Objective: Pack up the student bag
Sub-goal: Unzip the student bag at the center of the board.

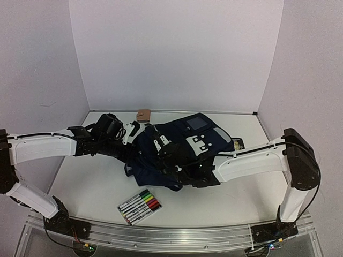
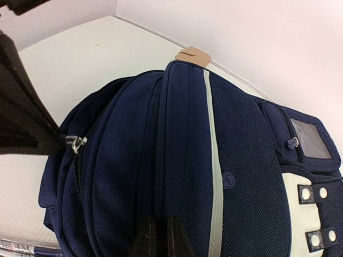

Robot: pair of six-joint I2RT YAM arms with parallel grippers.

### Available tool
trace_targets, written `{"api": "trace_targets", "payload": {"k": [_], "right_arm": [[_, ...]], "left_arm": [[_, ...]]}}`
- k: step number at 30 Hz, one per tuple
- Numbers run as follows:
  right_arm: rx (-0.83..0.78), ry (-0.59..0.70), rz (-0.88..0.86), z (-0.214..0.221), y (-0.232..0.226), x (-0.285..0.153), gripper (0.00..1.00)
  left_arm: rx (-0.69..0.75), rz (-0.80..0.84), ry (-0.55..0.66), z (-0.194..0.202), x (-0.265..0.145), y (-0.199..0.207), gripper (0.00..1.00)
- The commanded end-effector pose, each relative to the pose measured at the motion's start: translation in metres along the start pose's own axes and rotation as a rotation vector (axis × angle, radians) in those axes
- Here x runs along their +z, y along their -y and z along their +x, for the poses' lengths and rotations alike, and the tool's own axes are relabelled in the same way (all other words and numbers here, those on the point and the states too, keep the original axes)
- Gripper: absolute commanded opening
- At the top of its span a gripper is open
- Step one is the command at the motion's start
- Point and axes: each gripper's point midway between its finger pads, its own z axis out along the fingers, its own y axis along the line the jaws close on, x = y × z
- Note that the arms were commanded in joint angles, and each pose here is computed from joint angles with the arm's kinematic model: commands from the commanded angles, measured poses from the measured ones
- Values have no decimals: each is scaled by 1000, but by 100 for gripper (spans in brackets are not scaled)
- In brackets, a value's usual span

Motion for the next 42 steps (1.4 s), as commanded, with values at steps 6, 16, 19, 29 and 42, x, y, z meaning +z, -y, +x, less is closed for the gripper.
{"api": "trace_targets", "payload": {"k": [6,16,19,29,42], "right_arm": [[53,45,-118,-17,30,-49,0],[113,40,-250,-30,17,-66,16],[121,45,-247,-40,12,-60,54],[14,10,-195,-46,-25,-24,95],[-12,-28,136,-42,0,10,86]], "left_arm": [[-176,-156,239,-57,-11,-100,0],[-115,39,283,-82,6,-95,0],[-96,125,281,-76,4,-79,0],[-122,183,283,-61,-7,-67,0],[-140,140,282,-63,-9,-74,0]]}}
